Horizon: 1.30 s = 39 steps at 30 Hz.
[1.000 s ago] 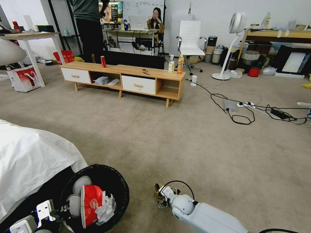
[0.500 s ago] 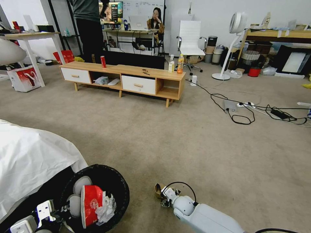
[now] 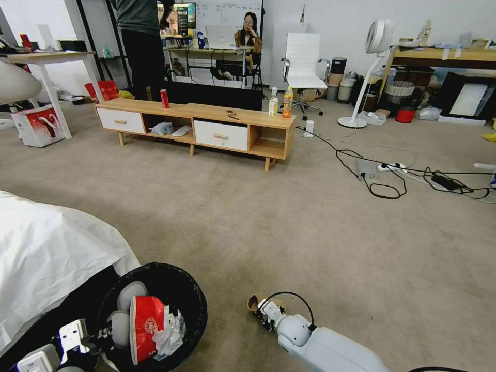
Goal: Pick up the trash bin and place the garbage on the floor into it.
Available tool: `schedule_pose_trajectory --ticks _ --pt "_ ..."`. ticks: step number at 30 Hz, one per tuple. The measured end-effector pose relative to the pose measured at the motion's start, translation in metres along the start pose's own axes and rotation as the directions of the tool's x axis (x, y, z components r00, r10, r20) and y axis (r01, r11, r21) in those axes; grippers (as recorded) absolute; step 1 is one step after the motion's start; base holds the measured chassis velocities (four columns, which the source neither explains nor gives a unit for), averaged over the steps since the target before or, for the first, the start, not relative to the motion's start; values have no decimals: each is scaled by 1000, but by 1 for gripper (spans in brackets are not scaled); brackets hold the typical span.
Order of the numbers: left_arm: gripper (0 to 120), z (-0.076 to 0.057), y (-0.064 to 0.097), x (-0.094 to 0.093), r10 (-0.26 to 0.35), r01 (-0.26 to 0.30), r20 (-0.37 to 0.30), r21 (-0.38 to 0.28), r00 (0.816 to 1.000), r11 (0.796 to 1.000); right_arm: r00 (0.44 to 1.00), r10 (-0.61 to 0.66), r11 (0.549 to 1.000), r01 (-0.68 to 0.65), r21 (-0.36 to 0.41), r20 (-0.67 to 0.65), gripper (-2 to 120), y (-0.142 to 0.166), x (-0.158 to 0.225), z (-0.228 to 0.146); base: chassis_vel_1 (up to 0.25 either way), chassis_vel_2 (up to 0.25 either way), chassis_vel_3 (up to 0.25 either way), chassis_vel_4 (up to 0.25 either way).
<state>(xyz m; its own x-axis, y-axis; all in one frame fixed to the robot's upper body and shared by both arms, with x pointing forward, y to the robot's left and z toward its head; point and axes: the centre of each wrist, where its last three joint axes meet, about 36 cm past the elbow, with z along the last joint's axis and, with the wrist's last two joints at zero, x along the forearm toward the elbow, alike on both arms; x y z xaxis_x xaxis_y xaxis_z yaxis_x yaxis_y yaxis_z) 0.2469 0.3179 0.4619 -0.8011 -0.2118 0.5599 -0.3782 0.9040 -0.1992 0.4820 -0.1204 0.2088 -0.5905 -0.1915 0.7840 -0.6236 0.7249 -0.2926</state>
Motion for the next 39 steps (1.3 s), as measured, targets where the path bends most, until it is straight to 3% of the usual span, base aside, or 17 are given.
schedule_pose_trajectory --ticks 1,6,14,17,19,23,25,28,30,33,36,37,39 --pt "3 0 0 0 1 -1 0 0 1000 1000 1000 -2 1000 2 -1 6 10 0 1 0 0 0 0 0" --pt "3 0 0 0 1 -1 1 -1 1000 1000 1000 -7 1000 7 -6 16 0 0 3 -1 0 0 0 0" --pt "3 -2 -3 1 7 -7 4 -5 1000 1000 998 -26 999 28 -44 61 0 -6 20 -6 0 0 0 0" --pt "3 -4 -4 1 11 -11 8 -6 1000 1000 993 12 997 -3 -77 117 0 -26 40 -15 0 0 0 0" --pt "3 -6 -5 2 20 -20 11 -3 1000 1000 972 78 992 -55 -111 221 0 -55 66 -33 0 0 0 0" --pt "3 -7 -6 2 27 -27 14 1 1000 1000 948 112 989 -76 -130 299 0 -77 92 -49 0 0 0 0" --pt "3 -9 -5 2 27 -27 18 2 999 1000 910 130 987 -81 -138 395 0 -92 126 -71 0 0 0 0" --pt "3 -10 -5 2 29 -29 21 10 999 1000 885 136 987 -81 -140 445 0 -98 145 -82 0 0 0 0" --pt "3 -14 -6 1 32 -33 29 25 999 999 828 132 988 -65 -140 546 0 -105 184 -105 0 0 0 0" --pt "3 -14 -6 0 35 -36 32 28 999 999 802 126 989 -54 -139 584 0 -106 199 -113 0 0 0 0" --pt "3 -20 -11 1 60 -62 45 51 997 997 648 41 991 68 -111 761 0 -100 279 -148 0 0 0 0" --pt "3 -20 -11 1 60 -62 45 51 997 997 648 41 991 68 -111 761 0 -100 279 -148 0 0 0 0" --pt "3 -21 -12 1 65 -67 48 52 997 996 570 -26 984 160 -80 821 0 -90 312 -163 0 0 0 0"
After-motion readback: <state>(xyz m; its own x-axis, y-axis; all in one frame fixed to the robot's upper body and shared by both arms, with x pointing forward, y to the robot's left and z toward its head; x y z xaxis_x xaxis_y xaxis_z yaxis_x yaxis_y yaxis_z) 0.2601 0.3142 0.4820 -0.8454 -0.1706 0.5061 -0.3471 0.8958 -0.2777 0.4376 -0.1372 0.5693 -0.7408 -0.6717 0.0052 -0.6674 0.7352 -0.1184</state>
